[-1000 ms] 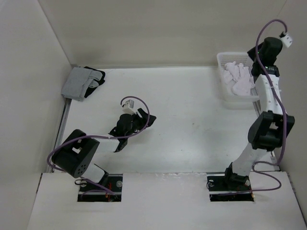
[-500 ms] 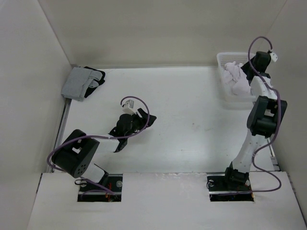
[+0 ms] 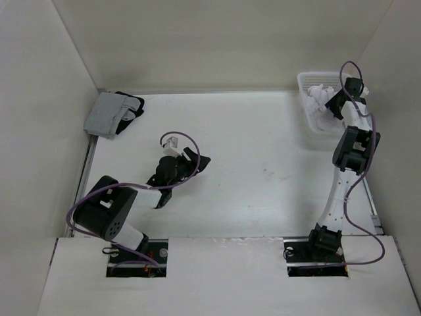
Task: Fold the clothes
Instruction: Grab the tank top from the pile
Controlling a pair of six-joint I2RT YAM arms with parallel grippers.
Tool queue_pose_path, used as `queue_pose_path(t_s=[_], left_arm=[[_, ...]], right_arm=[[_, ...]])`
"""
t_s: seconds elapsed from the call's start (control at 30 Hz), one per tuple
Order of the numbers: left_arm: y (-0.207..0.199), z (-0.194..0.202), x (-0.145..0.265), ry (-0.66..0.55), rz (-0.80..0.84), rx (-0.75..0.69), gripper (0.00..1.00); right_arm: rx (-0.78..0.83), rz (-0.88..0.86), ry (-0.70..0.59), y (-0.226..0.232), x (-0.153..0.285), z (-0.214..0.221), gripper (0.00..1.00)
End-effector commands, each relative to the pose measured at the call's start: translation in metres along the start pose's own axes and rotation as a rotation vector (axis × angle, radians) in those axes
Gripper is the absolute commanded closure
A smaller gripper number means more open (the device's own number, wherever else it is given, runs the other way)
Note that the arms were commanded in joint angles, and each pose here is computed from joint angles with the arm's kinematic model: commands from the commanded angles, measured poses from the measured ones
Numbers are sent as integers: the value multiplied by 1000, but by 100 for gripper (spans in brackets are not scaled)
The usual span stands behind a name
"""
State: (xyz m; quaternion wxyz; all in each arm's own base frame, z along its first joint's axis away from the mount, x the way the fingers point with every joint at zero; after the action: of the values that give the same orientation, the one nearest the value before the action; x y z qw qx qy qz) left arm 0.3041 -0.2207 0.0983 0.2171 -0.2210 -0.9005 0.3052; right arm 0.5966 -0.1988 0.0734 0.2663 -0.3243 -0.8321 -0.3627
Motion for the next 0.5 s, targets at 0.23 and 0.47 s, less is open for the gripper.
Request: queue_pose_path(t_s=[0.23,0.47], left_arm=[[5,-27,12,-89,72,107,45],[6,-34,17,-118,71,102,45]], right_arm=[[120,68,222,-8,22,33,74],[113,76,254,-9,27,39,97]])
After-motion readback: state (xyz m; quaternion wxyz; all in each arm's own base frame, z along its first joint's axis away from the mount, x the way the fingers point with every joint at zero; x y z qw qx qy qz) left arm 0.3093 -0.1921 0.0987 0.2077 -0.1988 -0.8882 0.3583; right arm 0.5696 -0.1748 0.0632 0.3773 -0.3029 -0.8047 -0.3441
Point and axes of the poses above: each gripper's point midway between its finger pads, its own x axis back along the fingers, its own y axis along the line the jaws close on, z = x × y, the point moved 2 cm from there along x, back along the fingers, and after that the axes turned 12 degrees about -x, right-handed, at the moved point
